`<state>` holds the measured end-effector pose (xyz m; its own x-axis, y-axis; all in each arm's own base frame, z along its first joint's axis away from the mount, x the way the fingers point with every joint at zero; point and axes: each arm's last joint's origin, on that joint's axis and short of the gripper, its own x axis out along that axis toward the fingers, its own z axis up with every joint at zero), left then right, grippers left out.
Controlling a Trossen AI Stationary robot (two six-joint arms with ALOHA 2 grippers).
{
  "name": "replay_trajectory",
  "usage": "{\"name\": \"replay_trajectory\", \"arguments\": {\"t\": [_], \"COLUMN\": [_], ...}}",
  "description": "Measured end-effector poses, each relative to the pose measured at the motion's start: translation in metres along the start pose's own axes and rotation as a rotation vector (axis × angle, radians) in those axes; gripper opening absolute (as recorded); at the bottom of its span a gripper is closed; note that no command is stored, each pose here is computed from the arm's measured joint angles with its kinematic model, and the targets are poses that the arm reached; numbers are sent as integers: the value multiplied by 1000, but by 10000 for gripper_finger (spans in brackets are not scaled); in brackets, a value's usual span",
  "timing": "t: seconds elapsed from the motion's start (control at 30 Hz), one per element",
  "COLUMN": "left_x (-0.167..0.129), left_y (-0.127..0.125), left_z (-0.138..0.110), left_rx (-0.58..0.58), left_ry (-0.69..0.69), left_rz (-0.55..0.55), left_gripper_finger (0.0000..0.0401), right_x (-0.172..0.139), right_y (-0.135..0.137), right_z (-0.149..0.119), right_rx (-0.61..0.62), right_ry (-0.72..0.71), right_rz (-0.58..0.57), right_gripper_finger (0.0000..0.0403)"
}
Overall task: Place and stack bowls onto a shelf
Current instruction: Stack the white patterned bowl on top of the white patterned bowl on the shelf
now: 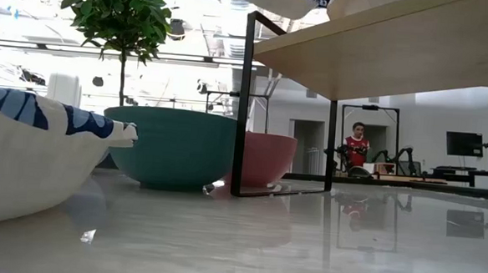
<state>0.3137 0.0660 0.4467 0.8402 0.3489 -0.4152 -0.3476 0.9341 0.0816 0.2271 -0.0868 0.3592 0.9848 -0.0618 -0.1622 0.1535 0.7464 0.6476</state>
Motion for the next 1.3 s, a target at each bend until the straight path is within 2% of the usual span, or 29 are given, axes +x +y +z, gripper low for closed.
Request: {"name": "replay_trajectory", "arguments": {"t": [0.2,0.33,0.47,0.6,0.8,0.9,1.03,1.17,1.3], "left_x": [-10,-25,-47,-70,-93,-99,-102,-102,-102], "left_y": [4,10,14,18,23,24,25,25,25], "left_z": [3,7,12,15,18,18,17,16,14], "left_rx": [35,23,-6,-60,-105,-106,-107,-101,-80], "left_ry": [-20,-58,-107,-164,-216,-224,-225,-211,-193], "left_rz": [89,169,183,180,187,188,192,194,196], "left_gripper_finger": [248,285,292,292,293,293,293,293,293], "right_x": [-3,-11,-28,-53,-86,-96,-104,-104,-98], "right_y": [-11,-12,-2,18,41,47,52,56,60], "right_z": [-2,-6,-9,-13,-34,-48,-66,-80,-88], "right_rx": [99,151,203,265,377,435,502,523,506], "right_ry": [42,85,129,168,300,381,474,523,534], "right_rz": [-74,-119,-75,35,92,62,-40,-140,-182], "right_gripper_finger": [21,21,21,21,21,21,21,22,32]}}
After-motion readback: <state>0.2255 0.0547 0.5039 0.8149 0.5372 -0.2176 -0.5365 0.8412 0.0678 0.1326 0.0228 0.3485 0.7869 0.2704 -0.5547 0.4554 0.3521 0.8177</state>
